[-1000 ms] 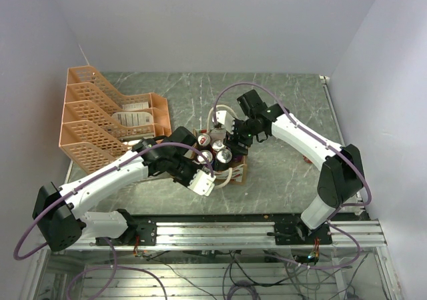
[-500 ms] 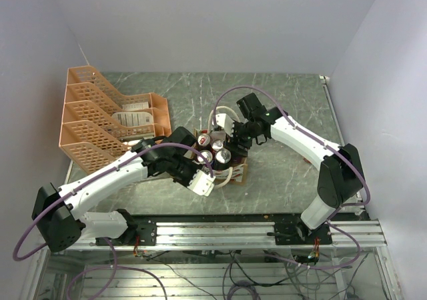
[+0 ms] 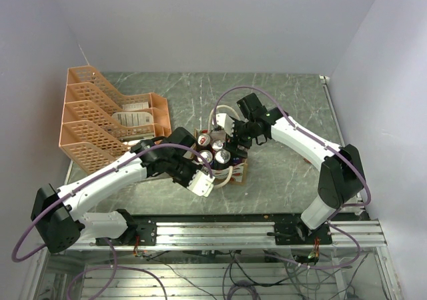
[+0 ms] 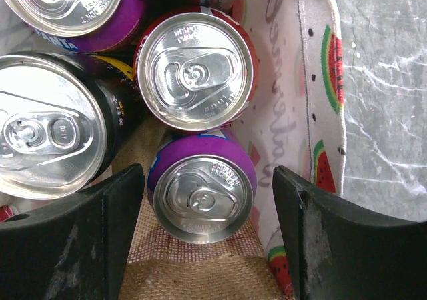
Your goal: Place the beverage into the canvas bag
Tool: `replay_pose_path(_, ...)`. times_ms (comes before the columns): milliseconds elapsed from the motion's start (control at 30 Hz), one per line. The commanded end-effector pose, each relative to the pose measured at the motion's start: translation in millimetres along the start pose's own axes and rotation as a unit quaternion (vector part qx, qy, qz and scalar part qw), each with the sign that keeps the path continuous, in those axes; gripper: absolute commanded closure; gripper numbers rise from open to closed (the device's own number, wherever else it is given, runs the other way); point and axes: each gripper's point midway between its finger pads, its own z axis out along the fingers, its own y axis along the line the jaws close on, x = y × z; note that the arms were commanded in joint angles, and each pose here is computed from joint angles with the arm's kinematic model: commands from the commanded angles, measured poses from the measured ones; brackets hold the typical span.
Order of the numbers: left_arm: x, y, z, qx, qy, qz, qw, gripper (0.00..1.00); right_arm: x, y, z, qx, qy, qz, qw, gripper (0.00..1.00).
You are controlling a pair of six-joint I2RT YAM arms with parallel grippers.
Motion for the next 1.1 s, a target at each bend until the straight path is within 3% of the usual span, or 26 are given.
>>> replay_pose_path(0, -8, 0, -1, -0.006, -0.013, 0.008, 1.0, 0.93, 0, -8, -11, 0.022, 0.005, -0.005, 1.0, 0.22)
replay_pose_path(733, -9, 1, -1, -0.005, -0.013, 0.01, 1.0, 0.93, -59, 10, -94, 0.067, -0.114, -0.005, 0.991, 0.25)
replay_pose_path(900, -10, 3, 0, -0.002, -0.017, 0.009, 1.0, 0.93, -42, -2, -126, 0.142, -0.128, 0.035, 0.981, 0.25)
replay_pose_path(1067, -12, 3, 0, -0.003, -0.02, 0.009, 1.0, 0.93, 18, -40, -168, 0.253, -0.105, 0.157, 0.949, 0.22)
